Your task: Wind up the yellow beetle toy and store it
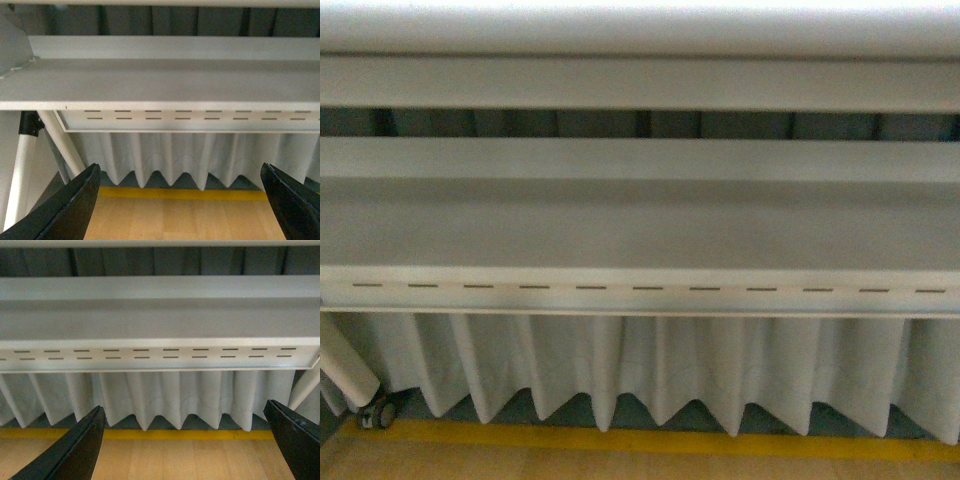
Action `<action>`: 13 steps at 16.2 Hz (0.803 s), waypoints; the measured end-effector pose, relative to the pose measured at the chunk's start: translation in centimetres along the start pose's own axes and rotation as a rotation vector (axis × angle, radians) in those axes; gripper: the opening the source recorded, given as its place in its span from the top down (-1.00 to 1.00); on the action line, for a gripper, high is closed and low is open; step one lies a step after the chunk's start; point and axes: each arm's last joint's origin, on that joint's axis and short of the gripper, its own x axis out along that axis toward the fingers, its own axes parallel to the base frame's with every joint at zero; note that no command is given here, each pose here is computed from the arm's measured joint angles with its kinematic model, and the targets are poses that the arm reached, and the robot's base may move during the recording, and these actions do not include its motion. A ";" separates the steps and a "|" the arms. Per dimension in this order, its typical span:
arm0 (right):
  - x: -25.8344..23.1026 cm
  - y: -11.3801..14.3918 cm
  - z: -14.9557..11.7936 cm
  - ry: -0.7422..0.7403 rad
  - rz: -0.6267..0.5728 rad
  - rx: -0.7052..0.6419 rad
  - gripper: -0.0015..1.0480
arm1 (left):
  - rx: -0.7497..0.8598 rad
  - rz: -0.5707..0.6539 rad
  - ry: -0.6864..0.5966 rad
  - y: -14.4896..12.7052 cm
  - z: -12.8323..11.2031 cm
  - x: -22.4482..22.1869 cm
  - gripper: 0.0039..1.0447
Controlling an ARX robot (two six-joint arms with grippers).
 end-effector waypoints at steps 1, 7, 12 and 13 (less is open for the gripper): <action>0.0 0.0 0.0 0.004 0.001 0.001 -0.87 | 0.000 0.001 0.003 0.0 0.0 0.0 -0.88; 0.0 0.0 0.0 0.001 -0.001 0.000 -0.87 | 0.000 0.000 0.002 0.0 0.0 0.0 -0.88; 0.0 0.0 0.0 0.001 -0.001 0.000 -0.87 | 0.000 0.000 0.000 0.0 0.0 0.0 -0.88; 0.0 0.0 0.0 0.001 -0.001 0.000 -0.87 | 0.000 0.000 0.000 0.0 0.0 0.0 -0.88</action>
